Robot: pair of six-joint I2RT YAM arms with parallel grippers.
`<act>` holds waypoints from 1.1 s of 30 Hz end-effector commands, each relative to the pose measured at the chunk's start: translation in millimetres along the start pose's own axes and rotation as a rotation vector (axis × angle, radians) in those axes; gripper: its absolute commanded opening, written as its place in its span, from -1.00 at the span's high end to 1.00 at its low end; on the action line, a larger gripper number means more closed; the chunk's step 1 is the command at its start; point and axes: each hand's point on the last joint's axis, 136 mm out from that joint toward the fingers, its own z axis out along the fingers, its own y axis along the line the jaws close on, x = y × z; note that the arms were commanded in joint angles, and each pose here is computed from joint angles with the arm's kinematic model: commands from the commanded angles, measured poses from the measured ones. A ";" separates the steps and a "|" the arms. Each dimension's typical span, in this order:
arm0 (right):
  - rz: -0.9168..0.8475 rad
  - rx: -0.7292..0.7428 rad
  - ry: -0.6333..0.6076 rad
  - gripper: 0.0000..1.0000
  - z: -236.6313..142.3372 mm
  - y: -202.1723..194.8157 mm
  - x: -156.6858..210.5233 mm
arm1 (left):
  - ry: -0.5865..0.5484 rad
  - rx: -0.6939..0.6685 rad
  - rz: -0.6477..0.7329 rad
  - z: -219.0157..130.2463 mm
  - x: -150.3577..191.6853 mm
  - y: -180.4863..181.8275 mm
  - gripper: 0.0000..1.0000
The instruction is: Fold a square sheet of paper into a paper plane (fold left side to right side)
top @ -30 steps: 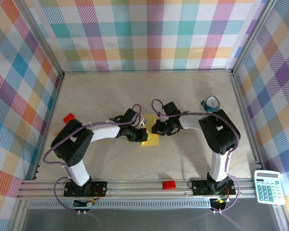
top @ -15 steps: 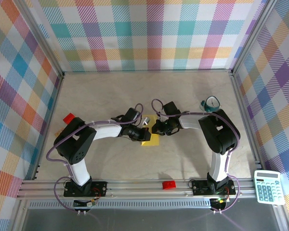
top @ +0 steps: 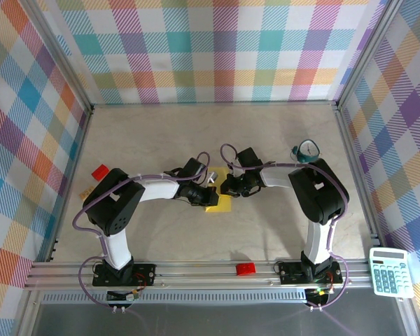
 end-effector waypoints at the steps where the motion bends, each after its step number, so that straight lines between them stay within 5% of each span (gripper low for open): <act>1: 0.076 0.142 0.088 1.00 10.1 -43.4 28.8 | 0.006 -0.034 0.008 3.7 -1.2 4.7 1.00; 33: 0.090 0.177 0.104 1.00 7.1 -54.5 29.4 | 0.058 -0.024 -0.008 -9.4 47.5 25.8 1.00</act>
